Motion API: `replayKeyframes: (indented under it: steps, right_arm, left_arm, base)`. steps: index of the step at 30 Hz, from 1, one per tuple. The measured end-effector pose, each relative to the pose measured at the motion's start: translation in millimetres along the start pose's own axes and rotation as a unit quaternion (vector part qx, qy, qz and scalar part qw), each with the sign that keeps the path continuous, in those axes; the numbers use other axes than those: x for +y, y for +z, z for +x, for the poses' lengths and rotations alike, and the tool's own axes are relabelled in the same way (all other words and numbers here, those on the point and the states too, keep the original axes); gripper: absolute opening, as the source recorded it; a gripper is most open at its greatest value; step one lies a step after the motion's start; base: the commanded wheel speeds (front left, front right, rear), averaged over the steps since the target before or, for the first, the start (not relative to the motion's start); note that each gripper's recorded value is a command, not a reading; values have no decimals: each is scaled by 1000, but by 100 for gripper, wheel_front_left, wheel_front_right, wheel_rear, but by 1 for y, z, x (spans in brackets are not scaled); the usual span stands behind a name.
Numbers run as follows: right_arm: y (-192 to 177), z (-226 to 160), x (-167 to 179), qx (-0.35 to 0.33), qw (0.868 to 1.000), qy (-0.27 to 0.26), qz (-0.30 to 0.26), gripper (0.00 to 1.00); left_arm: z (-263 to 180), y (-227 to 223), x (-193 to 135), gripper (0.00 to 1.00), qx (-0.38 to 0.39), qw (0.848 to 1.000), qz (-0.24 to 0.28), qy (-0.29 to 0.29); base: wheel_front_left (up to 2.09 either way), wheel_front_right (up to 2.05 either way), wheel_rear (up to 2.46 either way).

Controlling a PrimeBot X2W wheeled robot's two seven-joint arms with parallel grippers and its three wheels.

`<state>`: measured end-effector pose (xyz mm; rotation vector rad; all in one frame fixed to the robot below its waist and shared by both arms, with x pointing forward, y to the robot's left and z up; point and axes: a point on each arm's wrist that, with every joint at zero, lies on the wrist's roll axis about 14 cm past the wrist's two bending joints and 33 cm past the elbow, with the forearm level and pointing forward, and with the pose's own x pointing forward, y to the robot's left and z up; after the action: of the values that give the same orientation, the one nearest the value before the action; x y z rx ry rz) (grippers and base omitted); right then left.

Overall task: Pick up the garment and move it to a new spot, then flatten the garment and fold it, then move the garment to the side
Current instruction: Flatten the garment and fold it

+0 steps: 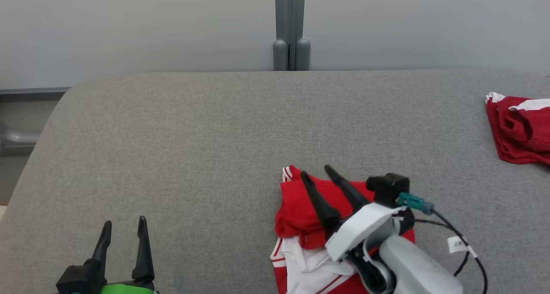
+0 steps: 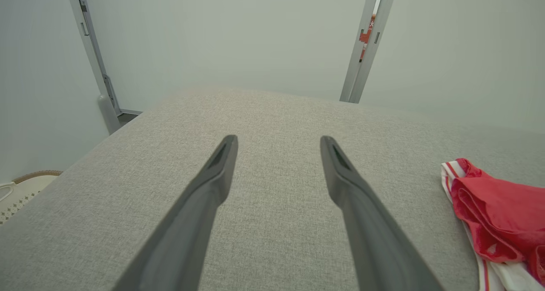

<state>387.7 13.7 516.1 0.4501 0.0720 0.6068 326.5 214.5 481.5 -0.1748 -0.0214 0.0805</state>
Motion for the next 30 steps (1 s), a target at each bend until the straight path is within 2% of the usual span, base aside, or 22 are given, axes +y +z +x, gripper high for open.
replayKeyframes:
  steps: [3,6,9,15,21,22,23,24,30]
  right_arm:
    - [39,-8,-20,-51,997,-16,-47,100]
    - [67,-29,-49,-85,991,-54,-89,100]
    - [85,-51,-72,-110,984,-91,-108,100]
    - [88,-94,-110,-108,971,-158,-140,100]
    - [64,-118,-128,-73,968,-194,-143,100]
    - [59,-119,-129,-63,968,-194,-147,75]
    - [54,-120,-131,-53,968,-194,-149,11]
    - [50,-119,-131,-47,969,-194,-148,0]
    - [18,-102,-127,16,973,-163,-160,0]
  left_arm:
    - [2,2,-4,100,-3,1000,0,-6]
    - [3,4,-6,100,-6,1000,0,-11]
    - [5,6,-9,100,-9,1000,0,-15]
    - [6,6,-14,100,-10,1000,0,-22]
    - [6,6,-14,100,-10,1000,1,-22]
    - [5,6,-13,100,-10,1000,1,-22]
    - [5,6,-13,100,-10,1000,1,-21]
    - [5,6,-13,100,-10,1000,2,-21]
    - [2,5,-9,100,-8,1000,4,-15]
  base:
    - [0,0,0]
    - [0,0,0]
    - [0,0,0]
    - [0,0,0]
    - [0,0,0]
    - [0,0,0]
    - [0,0,0]
    - [0,0,0]
    - [0,0,0]
